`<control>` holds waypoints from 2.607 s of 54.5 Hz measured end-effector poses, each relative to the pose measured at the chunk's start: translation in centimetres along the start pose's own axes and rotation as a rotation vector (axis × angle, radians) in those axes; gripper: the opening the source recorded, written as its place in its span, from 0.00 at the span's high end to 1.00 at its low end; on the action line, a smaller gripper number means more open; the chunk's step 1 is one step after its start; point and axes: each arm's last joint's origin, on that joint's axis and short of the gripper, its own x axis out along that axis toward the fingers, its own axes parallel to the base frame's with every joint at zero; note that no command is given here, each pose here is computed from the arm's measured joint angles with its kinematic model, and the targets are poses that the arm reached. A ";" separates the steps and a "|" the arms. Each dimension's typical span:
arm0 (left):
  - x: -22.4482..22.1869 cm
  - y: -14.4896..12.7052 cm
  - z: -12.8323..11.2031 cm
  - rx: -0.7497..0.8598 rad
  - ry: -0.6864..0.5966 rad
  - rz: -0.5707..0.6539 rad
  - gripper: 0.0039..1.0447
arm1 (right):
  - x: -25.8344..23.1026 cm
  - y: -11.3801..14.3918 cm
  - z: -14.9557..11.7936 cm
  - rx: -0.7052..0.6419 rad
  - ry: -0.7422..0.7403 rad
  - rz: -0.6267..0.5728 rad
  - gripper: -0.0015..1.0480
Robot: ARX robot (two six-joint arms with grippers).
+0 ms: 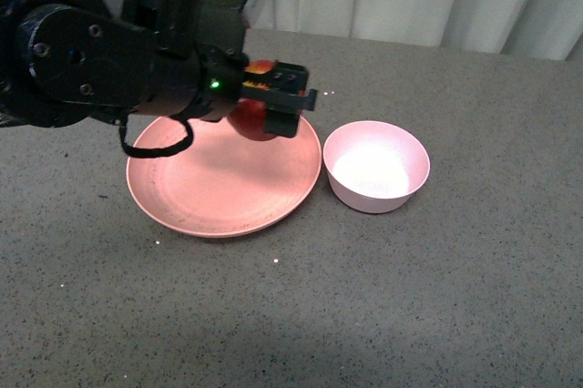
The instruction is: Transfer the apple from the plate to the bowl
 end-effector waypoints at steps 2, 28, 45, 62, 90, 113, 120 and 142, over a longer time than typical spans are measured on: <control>0.0 -0.9 0.3 0.016 -0.006 -0.028 0.26 | 0.0 0.0 0.0 0.000 0.000 0.000 0.09; 1.7 -7.3 0.7 0.144 0.006 -0.150 0.26 | 0.0 0.0 0.0 0.000 0.000 0.000 0.09; 4.0 -9.1 -0.5 0.194 0.058 -0.174 0.26 | 0.0 0.0 0.0 0.000 0.000 0.000 0.09; 4.9 -9.9 -1.1 0.214 0.076 -0.186 0.26 | 0.0 0.0 0.0 0.000 0.000 0.000 0.09; 2.9 -9.9 0.8 0.206 -0.004 -0.196 0.06 | 0.0 0.0 0.0 0.000 0.000 0.000 0.09; -8.4 -2.2 -0.1 -0.007 -0.195 0.061 0.06 | 0.0 0.0 0.0 0.000 0.000 0.000 0.09; -12.2 0.7 -2.7 -0.105 -0.199 0.189 0.06 | 0.0 0.0 0.0 0.000 0.000 0.000 0.09; -18.1 6.0 -5.6 -0.236 -0.305 0.393 0.12 | 0.0 0.0 0.0 0.000 0.000 0.000 0.09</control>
